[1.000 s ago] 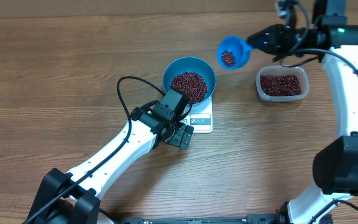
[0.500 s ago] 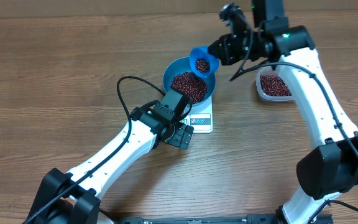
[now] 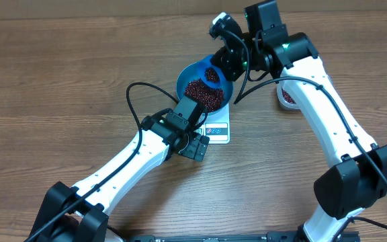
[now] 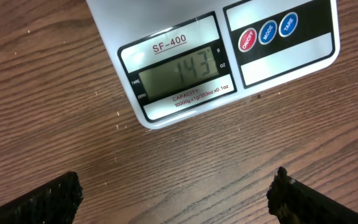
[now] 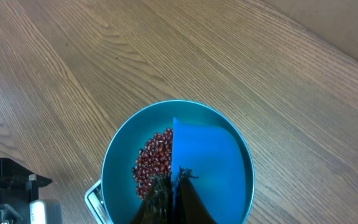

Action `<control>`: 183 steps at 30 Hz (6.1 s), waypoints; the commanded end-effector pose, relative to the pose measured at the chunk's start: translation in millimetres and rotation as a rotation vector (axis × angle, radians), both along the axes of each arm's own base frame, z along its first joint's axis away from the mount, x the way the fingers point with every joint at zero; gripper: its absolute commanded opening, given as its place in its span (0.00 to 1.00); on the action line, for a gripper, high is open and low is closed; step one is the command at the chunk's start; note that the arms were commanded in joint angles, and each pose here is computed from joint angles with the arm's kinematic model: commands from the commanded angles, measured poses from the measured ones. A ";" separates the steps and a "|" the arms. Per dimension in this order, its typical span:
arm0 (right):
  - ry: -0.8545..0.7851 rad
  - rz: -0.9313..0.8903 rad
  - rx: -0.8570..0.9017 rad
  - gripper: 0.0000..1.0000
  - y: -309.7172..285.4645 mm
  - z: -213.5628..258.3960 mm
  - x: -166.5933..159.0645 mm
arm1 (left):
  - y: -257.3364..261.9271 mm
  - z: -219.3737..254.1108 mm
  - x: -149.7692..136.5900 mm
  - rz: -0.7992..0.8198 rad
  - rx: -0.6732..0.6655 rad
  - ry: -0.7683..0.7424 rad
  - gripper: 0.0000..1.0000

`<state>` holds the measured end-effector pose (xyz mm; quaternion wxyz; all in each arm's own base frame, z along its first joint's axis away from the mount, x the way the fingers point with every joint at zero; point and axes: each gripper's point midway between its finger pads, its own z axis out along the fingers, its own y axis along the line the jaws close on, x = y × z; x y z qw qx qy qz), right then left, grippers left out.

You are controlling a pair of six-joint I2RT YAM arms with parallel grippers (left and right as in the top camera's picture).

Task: Scoop item into bowl and weigh 150g on scale
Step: 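Tip the scoop with the right gripper to pour beans into the bowl, then hold the tilted blue scoop over the bowl, shaking beans out slowly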

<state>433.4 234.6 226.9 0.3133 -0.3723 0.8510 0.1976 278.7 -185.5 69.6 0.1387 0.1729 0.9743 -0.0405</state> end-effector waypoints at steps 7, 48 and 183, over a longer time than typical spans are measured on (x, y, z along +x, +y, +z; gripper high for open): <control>-0.125 0.031 -0.096 0.04 3.3 15.1 4.5 | 0.1 1.1 -0.4 -0.022 0.012 -0.014 0.99; -0.183 0.043 -0.183 0.04 9.0 12.9 4.6 | 0.2 1.0 -0.4 -0.022 0.012 -0.013 1.00; -0.127 -0.067 -0.096 0.04 13.8 17.6 8.1 | 0.3 1.0 -0.5 -0.022 0.012 -0.013 1.00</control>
